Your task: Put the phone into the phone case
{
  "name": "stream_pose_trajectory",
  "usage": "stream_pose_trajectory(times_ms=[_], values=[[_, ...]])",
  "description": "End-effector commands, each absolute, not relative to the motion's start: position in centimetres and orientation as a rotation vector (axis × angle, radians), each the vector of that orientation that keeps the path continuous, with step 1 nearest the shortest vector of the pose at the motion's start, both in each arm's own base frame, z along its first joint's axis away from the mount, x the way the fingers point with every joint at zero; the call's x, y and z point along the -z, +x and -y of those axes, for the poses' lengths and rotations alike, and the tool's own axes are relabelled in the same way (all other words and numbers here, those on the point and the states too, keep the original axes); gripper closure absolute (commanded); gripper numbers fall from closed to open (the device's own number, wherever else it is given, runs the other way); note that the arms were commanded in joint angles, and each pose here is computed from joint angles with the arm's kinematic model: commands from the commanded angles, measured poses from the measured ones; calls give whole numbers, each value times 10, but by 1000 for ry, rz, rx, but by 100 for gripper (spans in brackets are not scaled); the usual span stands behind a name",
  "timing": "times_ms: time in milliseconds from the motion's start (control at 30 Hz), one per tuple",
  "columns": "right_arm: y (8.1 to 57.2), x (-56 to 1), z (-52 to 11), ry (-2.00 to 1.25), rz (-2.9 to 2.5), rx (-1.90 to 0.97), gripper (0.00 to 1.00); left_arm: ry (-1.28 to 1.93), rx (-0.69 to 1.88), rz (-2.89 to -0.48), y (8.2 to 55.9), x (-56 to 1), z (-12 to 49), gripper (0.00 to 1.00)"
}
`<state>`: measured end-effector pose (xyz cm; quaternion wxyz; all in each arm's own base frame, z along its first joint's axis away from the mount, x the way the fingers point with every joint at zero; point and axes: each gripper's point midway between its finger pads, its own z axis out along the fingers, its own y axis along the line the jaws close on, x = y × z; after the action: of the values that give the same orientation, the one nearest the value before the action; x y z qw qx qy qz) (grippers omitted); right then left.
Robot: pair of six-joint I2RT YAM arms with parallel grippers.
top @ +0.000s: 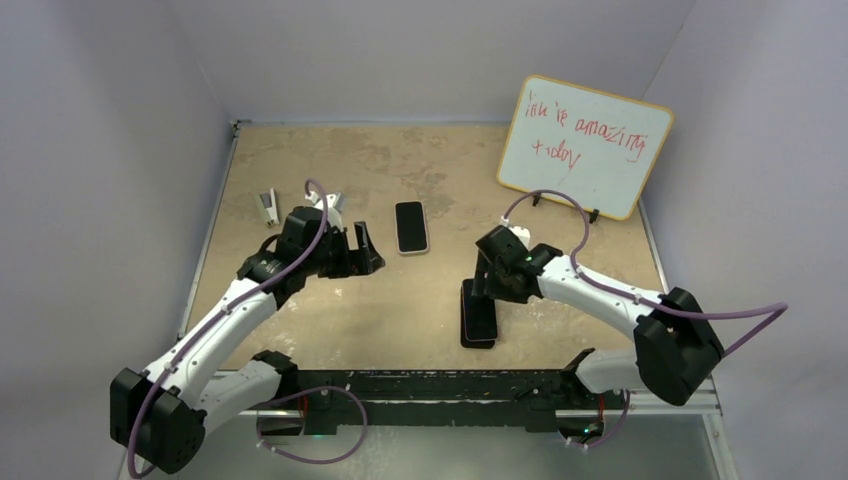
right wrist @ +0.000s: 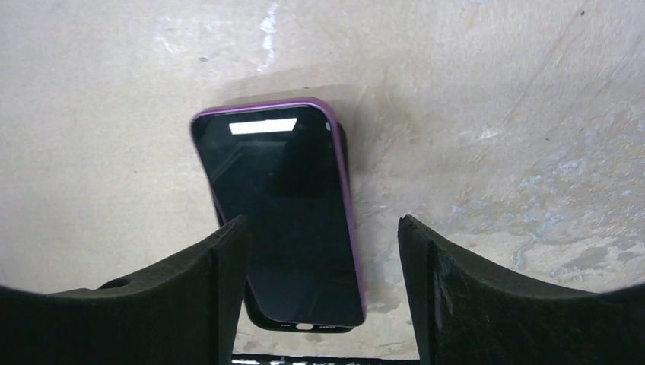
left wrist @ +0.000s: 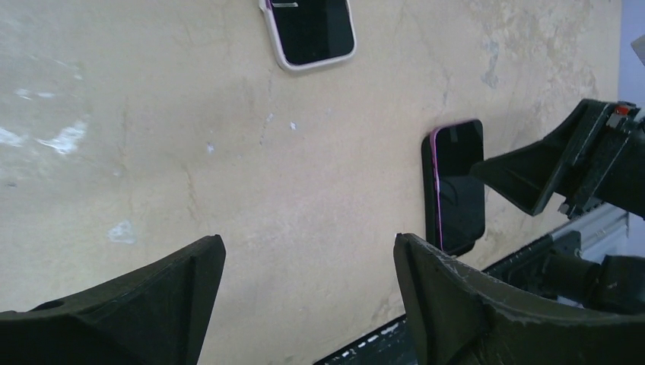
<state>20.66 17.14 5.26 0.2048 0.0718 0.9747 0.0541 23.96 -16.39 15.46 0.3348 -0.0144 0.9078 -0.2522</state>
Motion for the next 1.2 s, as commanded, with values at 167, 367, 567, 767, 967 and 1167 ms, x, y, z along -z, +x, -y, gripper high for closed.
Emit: stream_pose_trajectory(times_ms=[167, 367, 567, 767, 967, 1167], values=[[191, -38, -180, 163, -2764, -364, 16, 12, 929, -2412, 231, -137, 205, 20], [187, -30, -190, 106, -2779, -448, 17, -27, 880, -2456, 233, -130, 200, 23], [192, -33, -222, 54, -2761, -611, 22, -15, 793, -2544, 233, -116, 193, 26], [192, -37, -267, -33, -2762, -625, 25, -34, 764, -2591, 230, -110, 183, 29], [183, -42, -304, -63, -2775, -668, 28, -61, 888, -2622, 217, -93, 185, 32], [173, -44, -281, -81, -2789, -581, 28, -10, 1070, -2562, 206, -97, 204, 35]])
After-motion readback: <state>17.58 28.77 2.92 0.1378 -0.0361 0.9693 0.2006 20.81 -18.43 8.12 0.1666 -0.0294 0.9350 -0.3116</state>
